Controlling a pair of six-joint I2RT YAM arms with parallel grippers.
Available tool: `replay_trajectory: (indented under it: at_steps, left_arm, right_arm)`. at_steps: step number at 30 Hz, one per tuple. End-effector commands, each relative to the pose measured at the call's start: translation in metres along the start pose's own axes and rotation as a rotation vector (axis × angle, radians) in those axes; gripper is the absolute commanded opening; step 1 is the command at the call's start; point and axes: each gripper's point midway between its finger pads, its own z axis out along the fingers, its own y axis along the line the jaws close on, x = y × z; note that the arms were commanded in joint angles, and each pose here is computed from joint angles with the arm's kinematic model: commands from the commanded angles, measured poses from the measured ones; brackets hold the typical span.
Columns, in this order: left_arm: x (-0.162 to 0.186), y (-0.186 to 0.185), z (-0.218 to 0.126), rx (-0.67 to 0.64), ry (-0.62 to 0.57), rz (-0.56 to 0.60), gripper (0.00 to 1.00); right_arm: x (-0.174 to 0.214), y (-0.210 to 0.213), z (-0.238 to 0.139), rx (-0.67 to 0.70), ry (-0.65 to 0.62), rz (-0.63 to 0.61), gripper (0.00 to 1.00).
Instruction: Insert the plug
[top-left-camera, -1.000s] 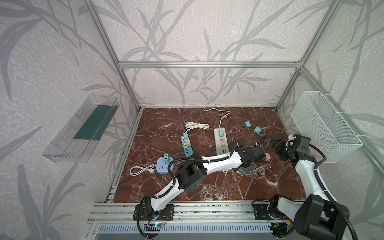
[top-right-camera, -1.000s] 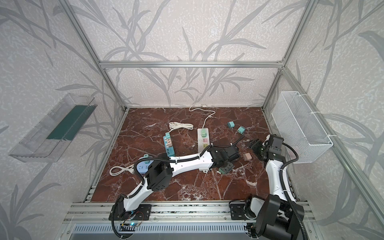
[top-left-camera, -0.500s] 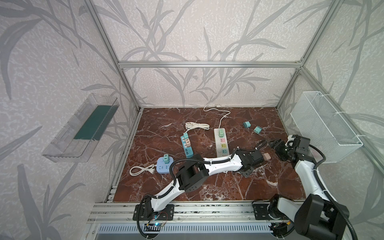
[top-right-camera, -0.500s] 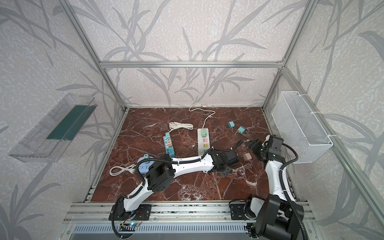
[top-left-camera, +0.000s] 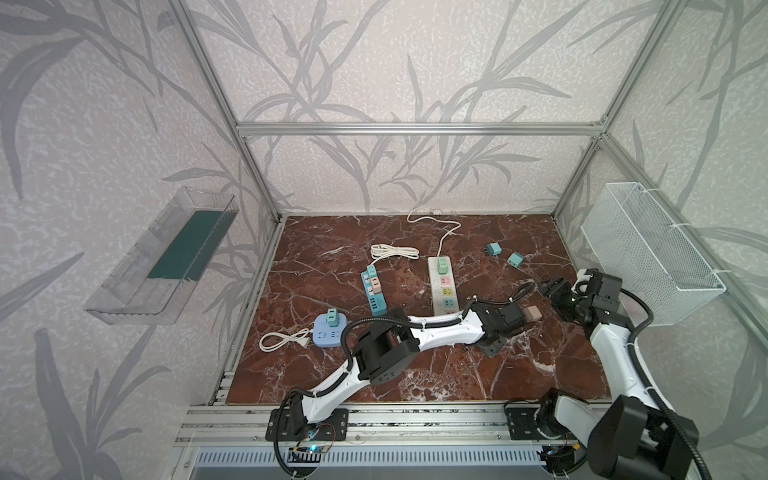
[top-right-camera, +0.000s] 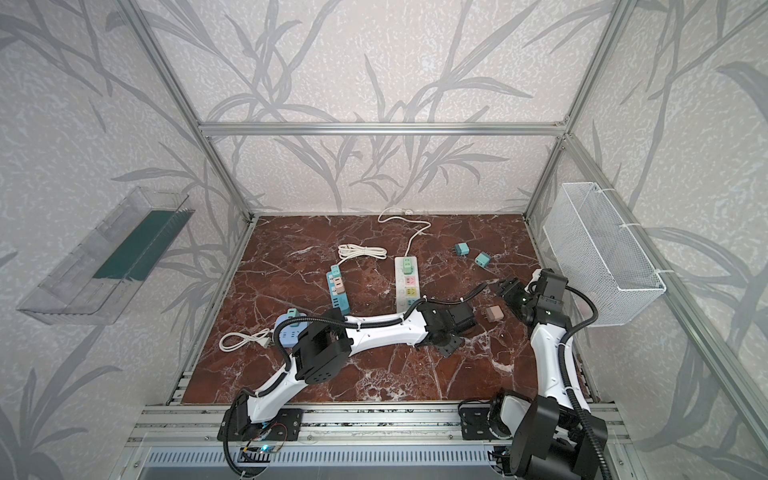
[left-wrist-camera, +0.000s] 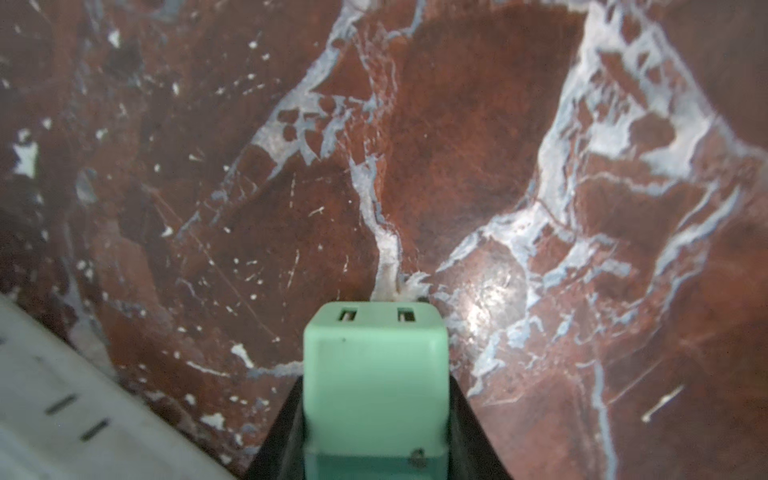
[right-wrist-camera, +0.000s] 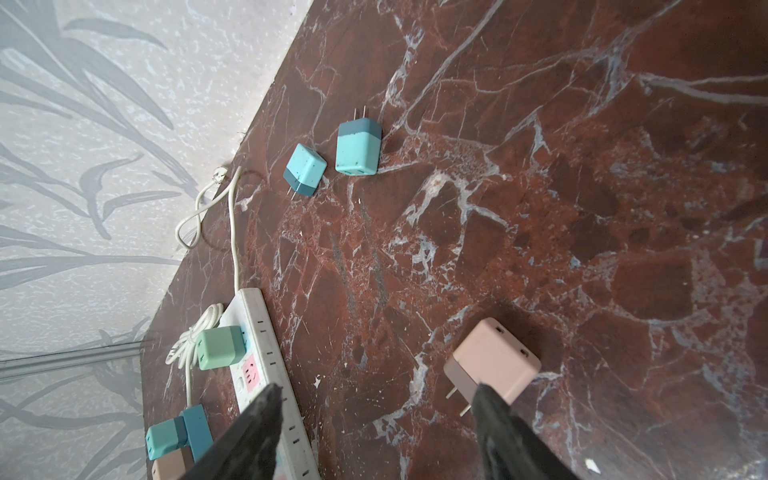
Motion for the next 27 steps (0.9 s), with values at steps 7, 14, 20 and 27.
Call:
replay_trajectory:
  at_steps: [7,14,20,27]
  left_arm:
    - [-0.04,0.02,-0.087,-0.034,-0.248,0.085,0.0]
    - [-0.053,0.081,-0.186,-0.084,-0.59,0.129,0.0]
    - [-0.016,0.138,-0.248,-0.097,-0.944,0.266,0.0]
    - [0.018,0.165,-0.24,-0.273,-0.991,0.459,0.0]
  right_arm:
    - [-0.004,0.013,-0.008,-0.052,-0.014,-0.024,0.68]
    - [0.009,0.046,-0.008,-0.156,0.049,-0.088,0.55]
    - [0.065,0.103,-0.007,-0.183,0.161,-0.411,0.49]
    - [0.129,0.175,-0.029,-0.389,0.238,-0.617,0.42]
